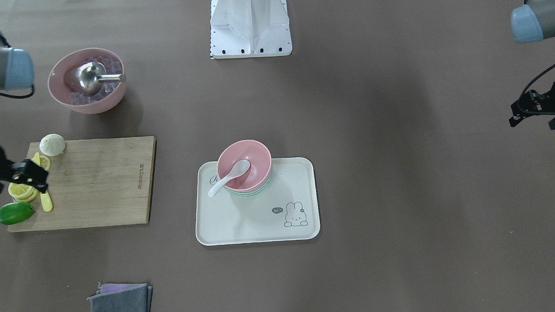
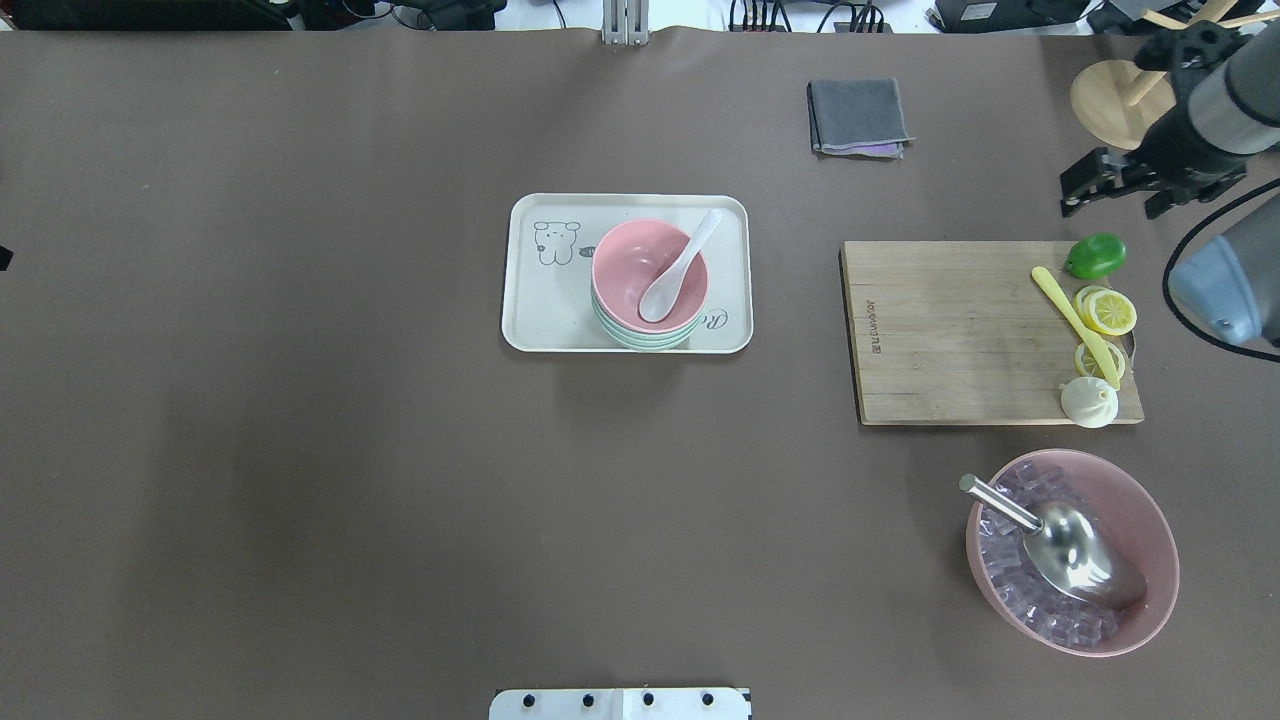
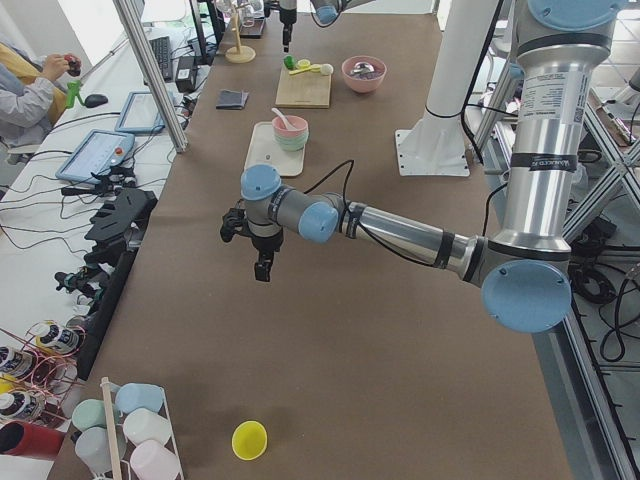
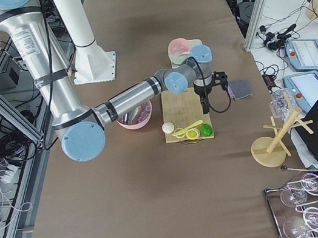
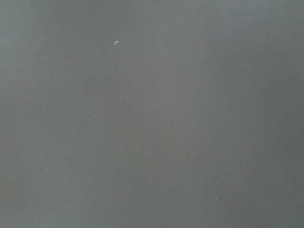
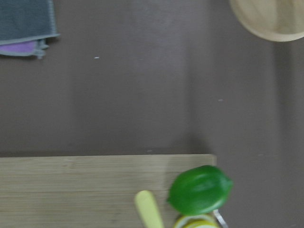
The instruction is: Stack pink bowl on green and place spoon
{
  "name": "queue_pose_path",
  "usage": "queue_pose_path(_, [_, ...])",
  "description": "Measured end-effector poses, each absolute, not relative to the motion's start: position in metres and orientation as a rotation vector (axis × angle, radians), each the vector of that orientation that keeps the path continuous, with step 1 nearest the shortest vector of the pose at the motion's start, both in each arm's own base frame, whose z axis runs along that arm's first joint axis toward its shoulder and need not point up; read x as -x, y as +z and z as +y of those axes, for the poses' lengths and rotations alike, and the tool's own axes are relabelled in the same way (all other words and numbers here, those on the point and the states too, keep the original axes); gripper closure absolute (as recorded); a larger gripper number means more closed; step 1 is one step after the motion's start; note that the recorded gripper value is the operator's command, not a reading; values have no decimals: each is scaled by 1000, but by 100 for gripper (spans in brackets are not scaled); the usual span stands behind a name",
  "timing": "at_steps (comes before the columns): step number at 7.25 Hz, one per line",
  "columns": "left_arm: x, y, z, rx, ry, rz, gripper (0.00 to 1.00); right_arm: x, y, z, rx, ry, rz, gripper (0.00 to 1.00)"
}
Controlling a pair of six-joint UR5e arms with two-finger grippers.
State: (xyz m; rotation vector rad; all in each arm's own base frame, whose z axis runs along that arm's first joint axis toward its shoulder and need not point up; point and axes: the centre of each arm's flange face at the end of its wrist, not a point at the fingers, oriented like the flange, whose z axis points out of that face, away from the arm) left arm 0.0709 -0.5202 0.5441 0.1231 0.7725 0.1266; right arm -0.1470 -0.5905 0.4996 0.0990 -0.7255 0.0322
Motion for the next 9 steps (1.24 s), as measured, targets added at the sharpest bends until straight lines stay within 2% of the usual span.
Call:
queue_pose_path(3, [-22, 607, -504, -81, 142, 825, 2, 11, 605, -603, -113, -95, -715, 0])
queue_pose_path(5, [-1, 621, -504, -56, 69, 844, 2, -28, 621, -597, -122, -78, -753, 0])
queue_pose_path(9, [47, 643, -492, -64, -23, 842, 2, -39, 639, -572, -111, -65, -771, 0])
